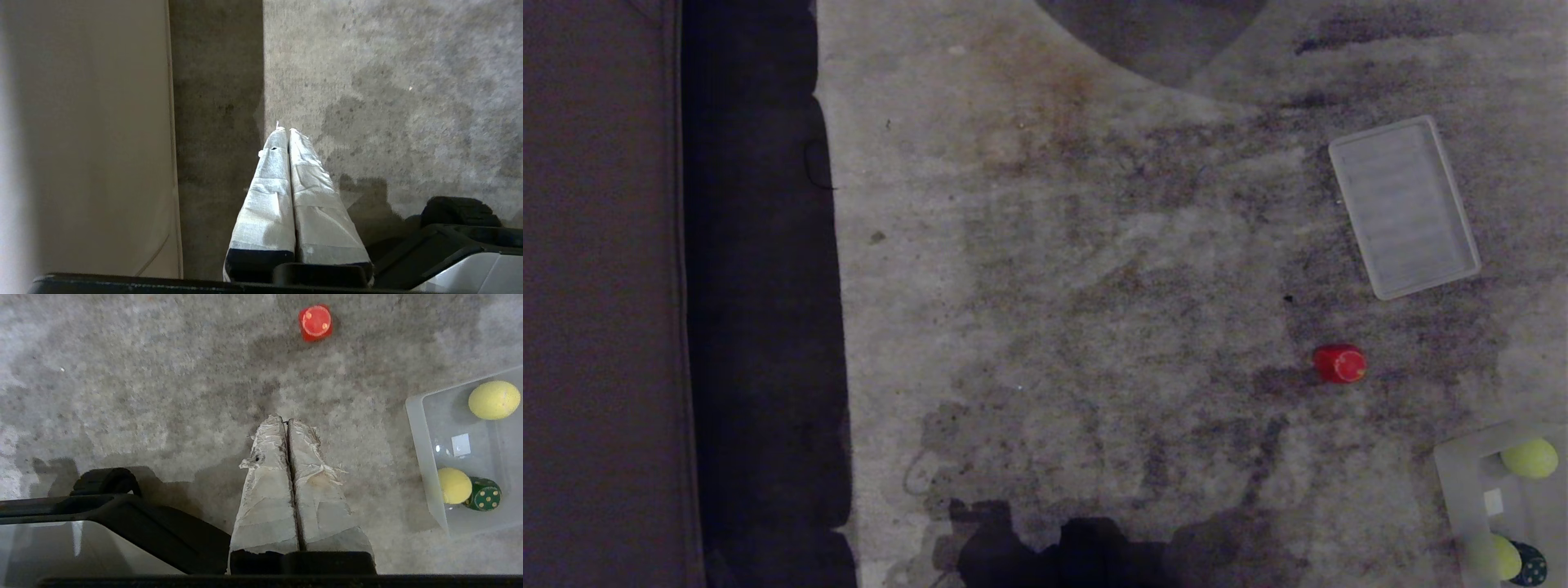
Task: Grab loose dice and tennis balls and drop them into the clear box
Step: Find toys out of the box, then pick up toys out of the box
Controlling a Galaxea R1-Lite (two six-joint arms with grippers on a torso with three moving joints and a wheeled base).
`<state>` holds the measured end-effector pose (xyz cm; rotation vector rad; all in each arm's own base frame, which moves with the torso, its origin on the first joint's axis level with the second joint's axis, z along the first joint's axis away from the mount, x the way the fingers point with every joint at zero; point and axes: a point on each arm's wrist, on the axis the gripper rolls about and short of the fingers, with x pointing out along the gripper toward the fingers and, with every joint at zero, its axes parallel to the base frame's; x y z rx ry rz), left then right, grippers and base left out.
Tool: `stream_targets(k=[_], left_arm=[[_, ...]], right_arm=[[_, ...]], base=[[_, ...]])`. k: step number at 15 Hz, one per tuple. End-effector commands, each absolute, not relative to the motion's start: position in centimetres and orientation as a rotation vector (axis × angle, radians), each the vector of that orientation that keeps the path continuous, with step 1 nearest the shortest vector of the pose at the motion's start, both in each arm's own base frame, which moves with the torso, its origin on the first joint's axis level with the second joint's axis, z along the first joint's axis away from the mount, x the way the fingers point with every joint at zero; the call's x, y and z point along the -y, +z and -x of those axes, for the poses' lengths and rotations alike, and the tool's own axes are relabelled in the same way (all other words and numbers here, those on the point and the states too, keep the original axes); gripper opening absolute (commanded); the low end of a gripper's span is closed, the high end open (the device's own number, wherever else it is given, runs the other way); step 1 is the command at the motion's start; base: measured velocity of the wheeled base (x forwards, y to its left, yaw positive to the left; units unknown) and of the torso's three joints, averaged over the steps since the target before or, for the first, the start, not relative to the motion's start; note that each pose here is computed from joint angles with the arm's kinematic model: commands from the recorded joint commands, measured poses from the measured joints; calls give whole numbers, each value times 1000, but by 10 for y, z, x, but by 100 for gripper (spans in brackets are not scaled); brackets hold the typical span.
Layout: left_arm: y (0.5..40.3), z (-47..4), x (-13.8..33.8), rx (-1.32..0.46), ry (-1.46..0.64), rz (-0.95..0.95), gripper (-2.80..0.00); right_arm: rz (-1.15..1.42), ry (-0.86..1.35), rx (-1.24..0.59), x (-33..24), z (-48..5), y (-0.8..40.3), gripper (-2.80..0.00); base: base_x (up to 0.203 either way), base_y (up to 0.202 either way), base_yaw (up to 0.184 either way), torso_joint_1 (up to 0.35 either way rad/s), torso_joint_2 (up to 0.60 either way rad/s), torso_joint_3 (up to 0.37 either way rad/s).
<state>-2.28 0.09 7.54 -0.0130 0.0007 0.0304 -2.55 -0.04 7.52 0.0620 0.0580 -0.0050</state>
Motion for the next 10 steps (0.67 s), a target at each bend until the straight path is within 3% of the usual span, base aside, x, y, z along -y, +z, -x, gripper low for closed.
stream_targets(k=[1, 5, 10], left_arm=[[75, 23, -1, -4, 31, 15, -280], [75, 23, -1, -2, 40, 37, -280], [75, 23, -1, -4, 40, 37, -280]], right_arm=[[-62, -5, -58, 0, 25, 75, -280], [-68, -29, -67, 1, 27, 89, -280], [-82, -54, -328, 1, -15, 145, -280]], base=[[0, 0, 0, 2, 2, -113], [0, 0, 0, 2, 1, -29], [0, 0, 0, 0, 0, 0]])
